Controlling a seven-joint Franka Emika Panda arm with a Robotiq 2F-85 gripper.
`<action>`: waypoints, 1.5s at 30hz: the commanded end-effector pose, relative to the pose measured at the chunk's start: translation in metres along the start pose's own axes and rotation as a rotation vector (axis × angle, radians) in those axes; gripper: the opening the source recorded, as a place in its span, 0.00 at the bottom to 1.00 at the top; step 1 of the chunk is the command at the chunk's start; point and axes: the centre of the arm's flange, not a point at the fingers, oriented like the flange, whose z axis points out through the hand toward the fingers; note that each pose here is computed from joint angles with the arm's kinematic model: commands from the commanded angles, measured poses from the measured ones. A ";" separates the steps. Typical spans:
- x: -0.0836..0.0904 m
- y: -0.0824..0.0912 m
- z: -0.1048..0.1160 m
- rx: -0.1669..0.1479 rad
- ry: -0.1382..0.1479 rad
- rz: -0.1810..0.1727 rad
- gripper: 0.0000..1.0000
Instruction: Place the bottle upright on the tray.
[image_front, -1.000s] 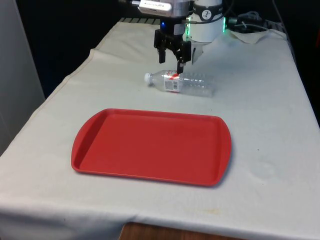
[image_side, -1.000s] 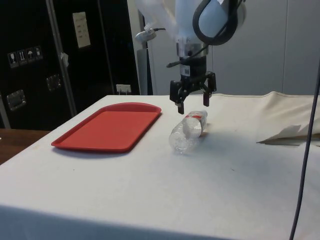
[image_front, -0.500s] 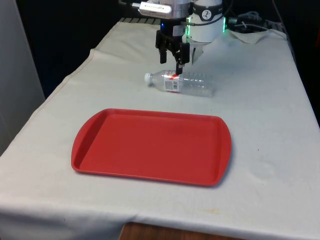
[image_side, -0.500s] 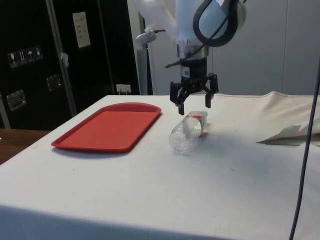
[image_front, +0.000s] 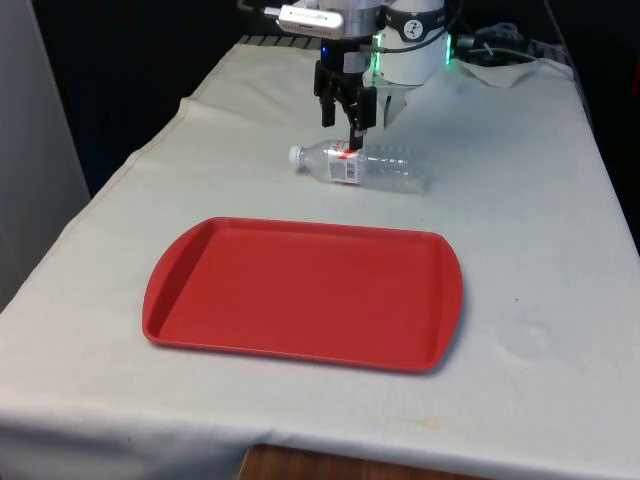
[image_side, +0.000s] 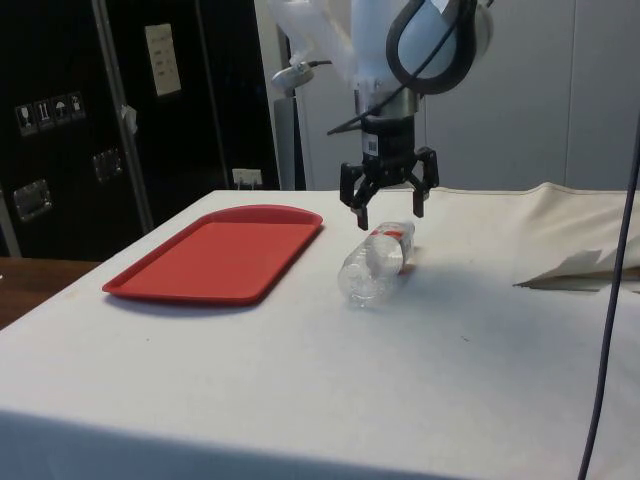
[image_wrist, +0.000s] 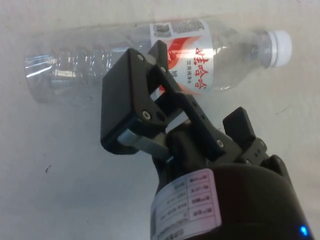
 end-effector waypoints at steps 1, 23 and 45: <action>0.000 0.000 0.000 0.000 0.000 0.005 1.00; 0.001 0.001 0.000 0.001 0.001 0.131 1.00; 0.001 0.000 0.000 0.004 0.002 0.243 1.00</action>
